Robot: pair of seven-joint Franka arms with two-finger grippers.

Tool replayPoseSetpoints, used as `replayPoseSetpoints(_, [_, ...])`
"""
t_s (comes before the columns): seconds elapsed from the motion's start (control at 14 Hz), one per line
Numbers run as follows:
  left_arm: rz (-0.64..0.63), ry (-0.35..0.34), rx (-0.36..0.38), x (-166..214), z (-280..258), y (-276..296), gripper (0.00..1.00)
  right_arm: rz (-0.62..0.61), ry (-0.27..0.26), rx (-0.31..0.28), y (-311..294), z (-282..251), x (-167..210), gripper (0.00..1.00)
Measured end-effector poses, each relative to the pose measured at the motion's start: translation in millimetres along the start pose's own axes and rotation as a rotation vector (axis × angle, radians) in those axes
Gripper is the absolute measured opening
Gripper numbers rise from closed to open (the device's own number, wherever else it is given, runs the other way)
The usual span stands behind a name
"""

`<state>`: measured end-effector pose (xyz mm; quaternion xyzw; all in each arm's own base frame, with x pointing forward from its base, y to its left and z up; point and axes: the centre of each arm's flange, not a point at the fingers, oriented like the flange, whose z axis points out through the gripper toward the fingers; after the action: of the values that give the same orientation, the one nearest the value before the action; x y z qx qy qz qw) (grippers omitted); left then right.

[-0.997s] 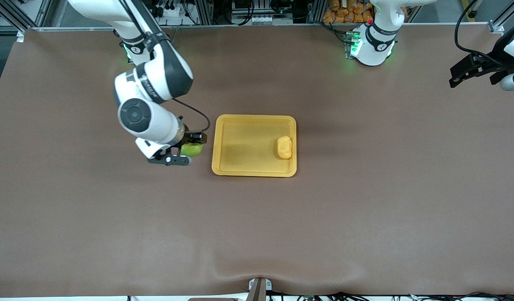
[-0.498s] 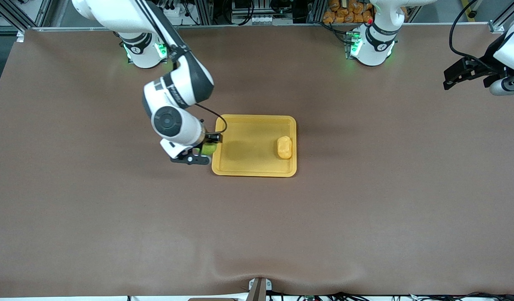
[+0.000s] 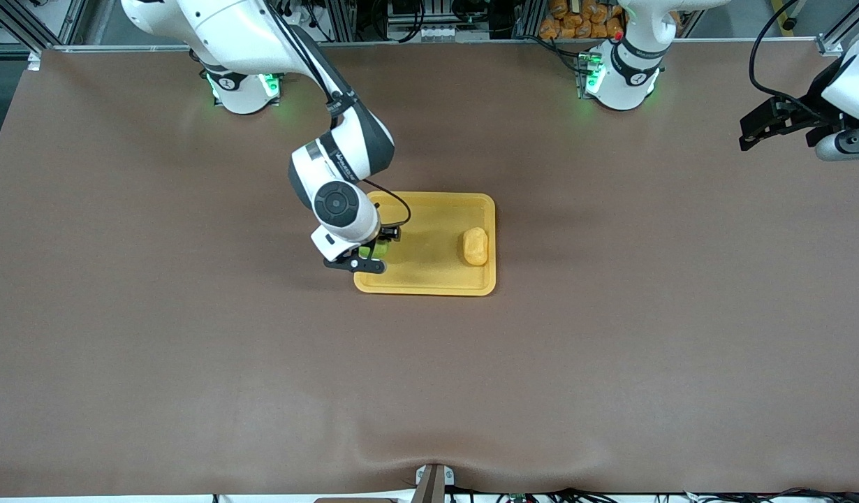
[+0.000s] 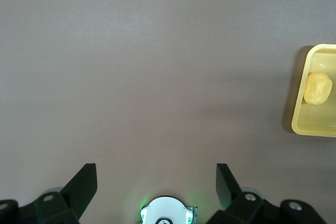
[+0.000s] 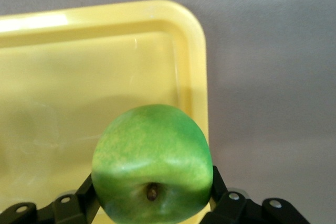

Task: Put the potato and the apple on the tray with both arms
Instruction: 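Carry the apple with the right gripper over the tray, then lower the apple onto the tray beside the potato and release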

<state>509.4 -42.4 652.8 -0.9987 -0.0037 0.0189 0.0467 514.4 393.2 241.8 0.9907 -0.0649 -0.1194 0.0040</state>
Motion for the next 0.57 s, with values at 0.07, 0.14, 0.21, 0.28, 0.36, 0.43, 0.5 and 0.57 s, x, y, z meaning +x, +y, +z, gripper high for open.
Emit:
replayPoseSetpoints(0.07, [0.000, 0.000, 0.000, 0.0, 0.0, 0.0, 1.00, -0.001, 0.002, -0.001, -3.7, 3.7, -0.3, 0.82])
replayPoseSetpoints(0.14, [0.000, 0.001, 0.000, 0.1, -0.1, 0.0, 1.00, -0.003, 0.003, -0.003, -6.2, 7.3, -0.8, 0.82])
replayPoseSetpoints(0.21, [0.000, 0.003, 0.000, 0.3, -0.2, 0.0, 1.00, -0.005, 0.002, -0.006, -7.8, 10.3, -1.7, 0.82])
replayPoseSetpoints(0.28, [0.000, 0.005, 0.000, 0.6, -0.3, 0.0, 1.00, 0.003, 0.002, -0.007, -8.9, 12.5, -2.4, 0.82])
replayPoseSetpoints(0.36, [0.000, 0.007, -0.001, 1.0, -0.1, 0.1, 1.00, 0.020, 0.004, -0.007, -9.8, 14.4, -2.4, 0.82])
replayPoseSetpoints(0.43, [0.000, 0.007, -0.001, 1.5, 0.7, 0.2, 1.00, 0.034, 0.007, -0.007, -11.8, 17.3, -3.1, 0.82])
replayPoseSetpoints(0.5, [0.000, 0.006, -0.001, 2.0, 1.6, 0.3, 1.00, 0.038, 0.008, -0.010, -15.6, 22.4, -5.6, 0.82])
replayPoseSetpoints(0.57, [0.001, 0.004, -0.001, 2.3, 2.5, 0.4, 1.00, 0.035, 0.011, -0.012, -20.5, 28.5, -8.9, 0.82])
